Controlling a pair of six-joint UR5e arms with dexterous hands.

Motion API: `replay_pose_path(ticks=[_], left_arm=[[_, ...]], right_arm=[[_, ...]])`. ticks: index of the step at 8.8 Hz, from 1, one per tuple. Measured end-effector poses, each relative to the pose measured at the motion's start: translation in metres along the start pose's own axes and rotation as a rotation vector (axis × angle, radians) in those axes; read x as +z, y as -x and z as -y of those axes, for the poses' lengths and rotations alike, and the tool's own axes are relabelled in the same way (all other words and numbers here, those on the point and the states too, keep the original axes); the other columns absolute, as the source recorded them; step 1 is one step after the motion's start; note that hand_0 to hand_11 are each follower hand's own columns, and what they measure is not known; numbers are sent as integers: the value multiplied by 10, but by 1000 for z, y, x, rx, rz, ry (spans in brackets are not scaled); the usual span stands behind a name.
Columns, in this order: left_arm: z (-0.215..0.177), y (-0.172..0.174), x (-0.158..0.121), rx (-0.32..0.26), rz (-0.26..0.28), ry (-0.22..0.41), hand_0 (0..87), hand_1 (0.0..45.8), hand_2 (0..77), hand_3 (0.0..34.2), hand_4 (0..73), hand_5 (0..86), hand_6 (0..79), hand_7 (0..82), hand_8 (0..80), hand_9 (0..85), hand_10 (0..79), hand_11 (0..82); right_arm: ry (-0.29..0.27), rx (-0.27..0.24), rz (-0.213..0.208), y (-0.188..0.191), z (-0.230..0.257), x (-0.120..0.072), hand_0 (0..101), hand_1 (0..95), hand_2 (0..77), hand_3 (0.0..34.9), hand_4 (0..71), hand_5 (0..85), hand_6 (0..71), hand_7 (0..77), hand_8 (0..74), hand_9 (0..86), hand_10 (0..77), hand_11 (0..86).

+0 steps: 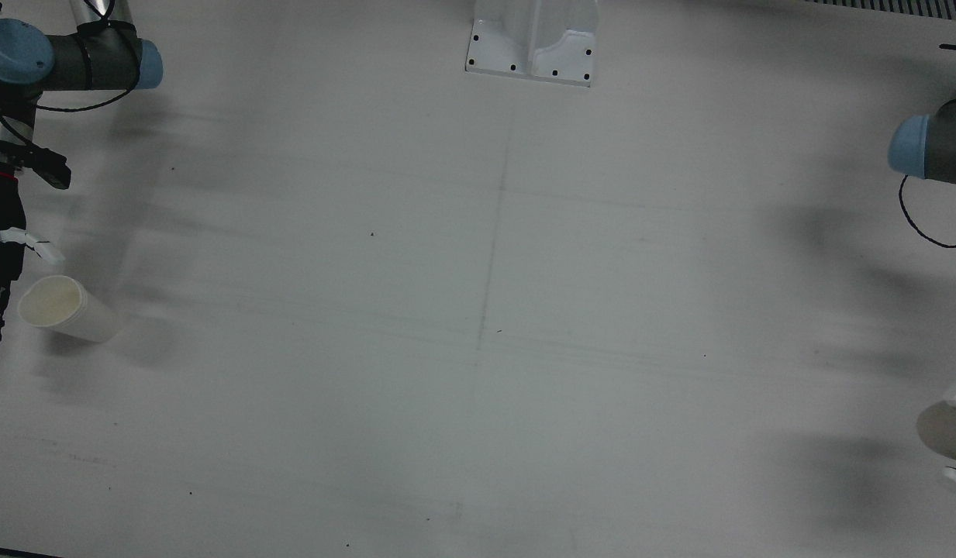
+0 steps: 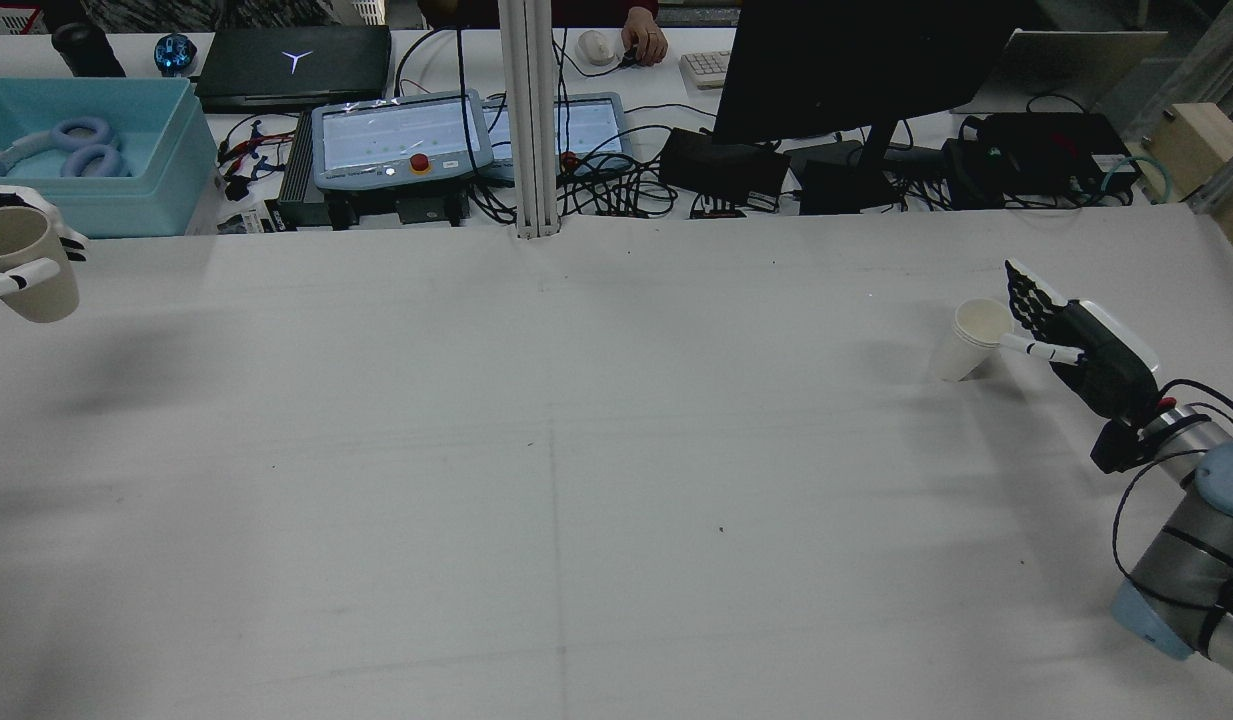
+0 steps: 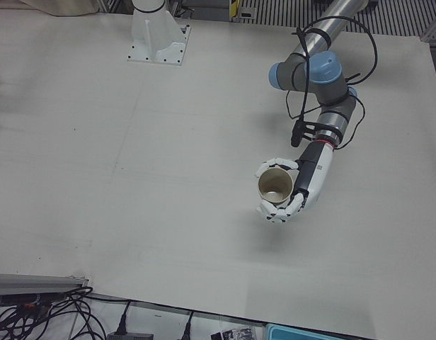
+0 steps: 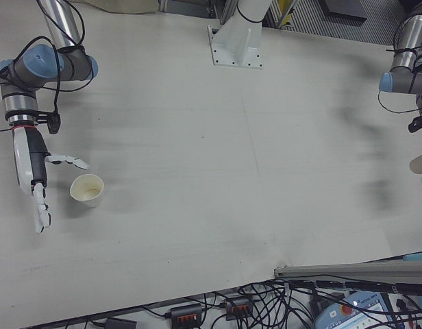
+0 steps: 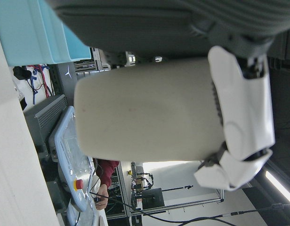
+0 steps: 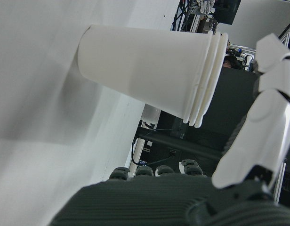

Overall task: Pour water
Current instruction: 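Close the right hand around the white paper cup stack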

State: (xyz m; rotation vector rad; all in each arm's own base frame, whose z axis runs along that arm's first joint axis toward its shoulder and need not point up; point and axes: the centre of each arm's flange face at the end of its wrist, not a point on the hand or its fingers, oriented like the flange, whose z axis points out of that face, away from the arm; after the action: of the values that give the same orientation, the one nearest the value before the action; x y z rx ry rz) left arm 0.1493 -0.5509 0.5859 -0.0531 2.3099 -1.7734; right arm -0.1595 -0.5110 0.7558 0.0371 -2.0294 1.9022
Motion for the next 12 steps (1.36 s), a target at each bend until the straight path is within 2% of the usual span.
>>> replay_pose_path(ticks=[3, 5, 7, 9, 12], left_arm=[[5, 0, -5, 2, 2, -9, 496, 235, 365, 0, 207, 513, 267, 518, 365, 365, 240, 371], [7, -1, -9, 4, 3, -14, 489, 235, 365, 0, 207, 513, 267, 524, 365, 365, 245, 371], [9, -1, -10, 5, 4, -17, 489, 235, 365, 0, 207, 513, 267, 524, 365, 365, 245, 371], [10, -1, -10, 5, 4, -18, 487, 235, 365, 0, 207, 513, 278, 524, 371, 371, 245, 371], [14, 0, -13, 8, 5, -23, 490, 240, 360, 0, 202, 513, 278, 524, 371, 371, 245, 371]], right_arm=[[-18, -4, 26, -8, 3, 0, 445, 153, 196, 1, 0, 44, 0, 5, 5, 5, 5, 27], [-20, -12, 60, -9, -2, 6, 444, 136, 196, 0, 0, 44, 0, 5, 5, 5, 5, 27], [2, 3, 93, -12, -17, 17, 433, 147, 202, 0, 0, 65, 0, 5, 5, 5, 5, 11], [35, 24, 92, -21, -37, 26, 432, 136, 202, 0, 0, 65, 11, 5, 5, 5, 5, 11], [50, 34, 61, -40, -46, 25, 425, 136, 202, 0, 0, 65, 11, 5, 5, 5, 5, 11]])
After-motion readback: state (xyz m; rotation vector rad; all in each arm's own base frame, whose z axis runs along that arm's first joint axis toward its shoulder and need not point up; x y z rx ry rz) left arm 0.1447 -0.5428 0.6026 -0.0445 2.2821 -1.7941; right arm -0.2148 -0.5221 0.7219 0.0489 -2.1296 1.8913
